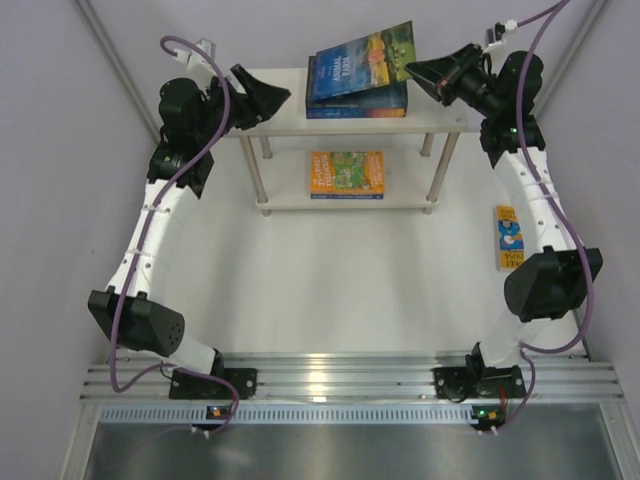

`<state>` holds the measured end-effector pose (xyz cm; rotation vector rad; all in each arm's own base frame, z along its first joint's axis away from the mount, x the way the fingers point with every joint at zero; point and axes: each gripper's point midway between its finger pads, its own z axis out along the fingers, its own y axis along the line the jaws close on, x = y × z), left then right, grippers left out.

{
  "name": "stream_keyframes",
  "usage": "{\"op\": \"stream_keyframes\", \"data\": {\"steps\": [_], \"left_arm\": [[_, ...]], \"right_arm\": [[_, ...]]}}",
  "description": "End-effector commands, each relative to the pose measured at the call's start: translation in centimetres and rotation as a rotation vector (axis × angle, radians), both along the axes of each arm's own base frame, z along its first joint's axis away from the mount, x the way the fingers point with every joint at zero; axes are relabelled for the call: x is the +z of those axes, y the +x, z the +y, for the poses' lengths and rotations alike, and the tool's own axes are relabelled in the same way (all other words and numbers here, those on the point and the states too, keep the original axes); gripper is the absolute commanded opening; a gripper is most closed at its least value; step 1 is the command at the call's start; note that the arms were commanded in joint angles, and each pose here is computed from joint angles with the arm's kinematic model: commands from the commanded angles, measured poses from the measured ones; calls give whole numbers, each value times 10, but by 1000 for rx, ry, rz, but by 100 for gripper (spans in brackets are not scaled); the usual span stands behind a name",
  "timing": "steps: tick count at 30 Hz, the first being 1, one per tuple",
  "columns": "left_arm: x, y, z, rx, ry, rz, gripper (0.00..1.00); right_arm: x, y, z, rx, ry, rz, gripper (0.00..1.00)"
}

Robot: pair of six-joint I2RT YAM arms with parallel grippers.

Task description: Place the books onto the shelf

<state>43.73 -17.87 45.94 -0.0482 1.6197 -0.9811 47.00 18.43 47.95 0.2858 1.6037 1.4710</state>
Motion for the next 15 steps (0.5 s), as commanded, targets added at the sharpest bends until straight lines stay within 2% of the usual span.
{"op": "stream_keyframes", "data": {"steps": [1,11,15], "left_arm": [[25,0,-3,-30,-29,-101,72],[-3,20,-14,-71,-35,-49,72],[-2,24,-15,-76,-40,-67,72]], "right_arm": [[35,-23,13,62,-4,-162,0],[10,-6,16,31,-8,-104,0],[12,-2,13,8,-2,-110,0]]}}
